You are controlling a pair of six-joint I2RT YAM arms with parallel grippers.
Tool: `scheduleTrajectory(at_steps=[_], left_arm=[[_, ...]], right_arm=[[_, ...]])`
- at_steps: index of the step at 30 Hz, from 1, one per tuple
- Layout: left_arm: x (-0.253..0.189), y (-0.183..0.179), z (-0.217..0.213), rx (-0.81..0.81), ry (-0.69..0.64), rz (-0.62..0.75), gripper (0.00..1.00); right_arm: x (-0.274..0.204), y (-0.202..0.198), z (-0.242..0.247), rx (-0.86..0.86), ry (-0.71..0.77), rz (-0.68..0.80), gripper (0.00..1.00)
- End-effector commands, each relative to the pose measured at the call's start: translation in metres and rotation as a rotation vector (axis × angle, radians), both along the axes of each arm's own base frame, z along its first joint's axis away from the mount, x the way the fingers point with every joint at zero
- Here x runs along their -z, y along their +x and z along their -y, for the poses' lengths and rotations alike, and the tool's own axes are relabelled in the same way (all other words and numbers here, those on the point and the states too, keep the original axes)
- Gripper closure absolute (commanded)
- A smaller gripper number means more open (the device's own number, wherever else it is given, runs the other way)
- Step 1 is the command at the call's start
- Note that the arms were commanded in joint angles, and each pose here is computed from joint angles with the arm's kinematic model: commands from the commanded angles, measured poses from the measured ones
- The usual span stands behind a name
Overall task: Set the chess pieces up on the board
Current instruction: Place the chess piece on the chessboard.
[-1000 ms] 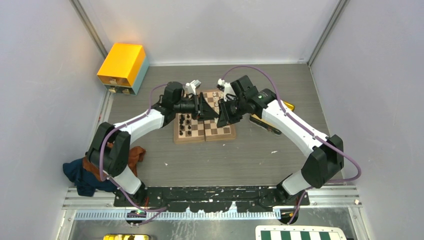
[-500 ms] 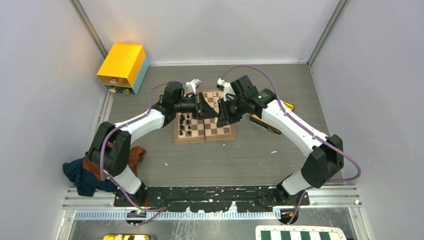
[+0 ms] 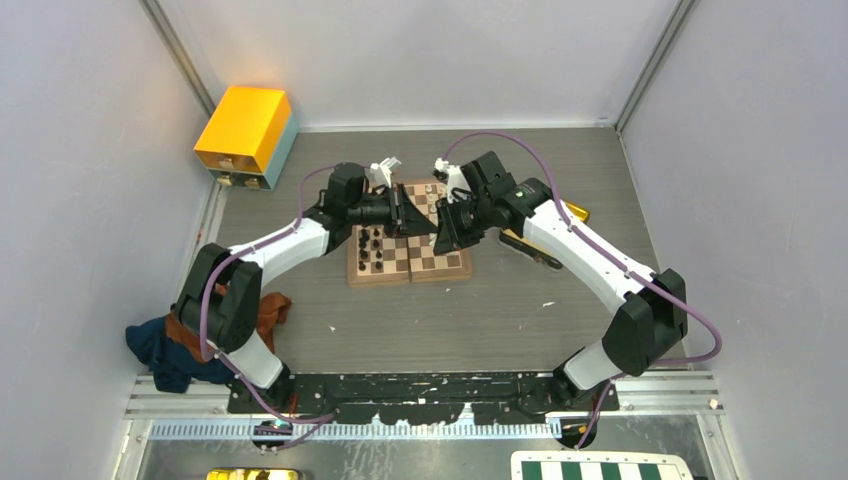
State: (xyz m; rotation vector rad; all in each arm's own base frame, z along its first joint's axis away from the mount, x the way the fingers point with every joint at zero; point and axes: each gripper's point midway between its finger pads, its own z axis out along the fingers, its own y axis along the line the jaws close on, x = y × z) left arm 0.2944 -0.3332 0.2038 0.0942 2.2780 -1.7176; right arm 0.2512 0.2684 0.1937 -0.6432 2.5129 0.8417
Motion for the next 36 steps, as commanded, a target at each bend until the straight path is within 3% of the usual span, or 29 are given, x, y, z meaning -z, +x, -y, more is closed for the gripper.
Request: scheduleTrajectory(at_steps=[1, 10, 22, 28, 36], left_arm=[[-0.018, 0.006, 0.003, -0.006, -0.022, 0.081, 0.97], [-0.014, 0.011, -0.002, -0.034, 0.038, 0.12, 0.97], [0.014, 0.04, -0.058, -0.237, 0.461, 0.377, 0.97], [0.042, 0.055, -0.073, -0.343, 0.592, 0.466, 0.96], [0.078, 0.078, -0.06, -0.408, 0.71, 0.597, 0.96]], right_arm=[[-0.015, -0.003, -0.001, -0.023, 0.033, 0.052, 0.99], [-0.013, -0.005, 0.006, -0.013, 0.008, 0.063, 0.99], [-0.016, 0.008, 0.029, 0.081, -0.077, 0.108, 0.99], [-0.015, 0.013, 0.031, 0.096, -0.084, 0.12, 0.99], [-0.016, 0.017, 0.034, 0.119, -0.092, 0.139, 0.99]])
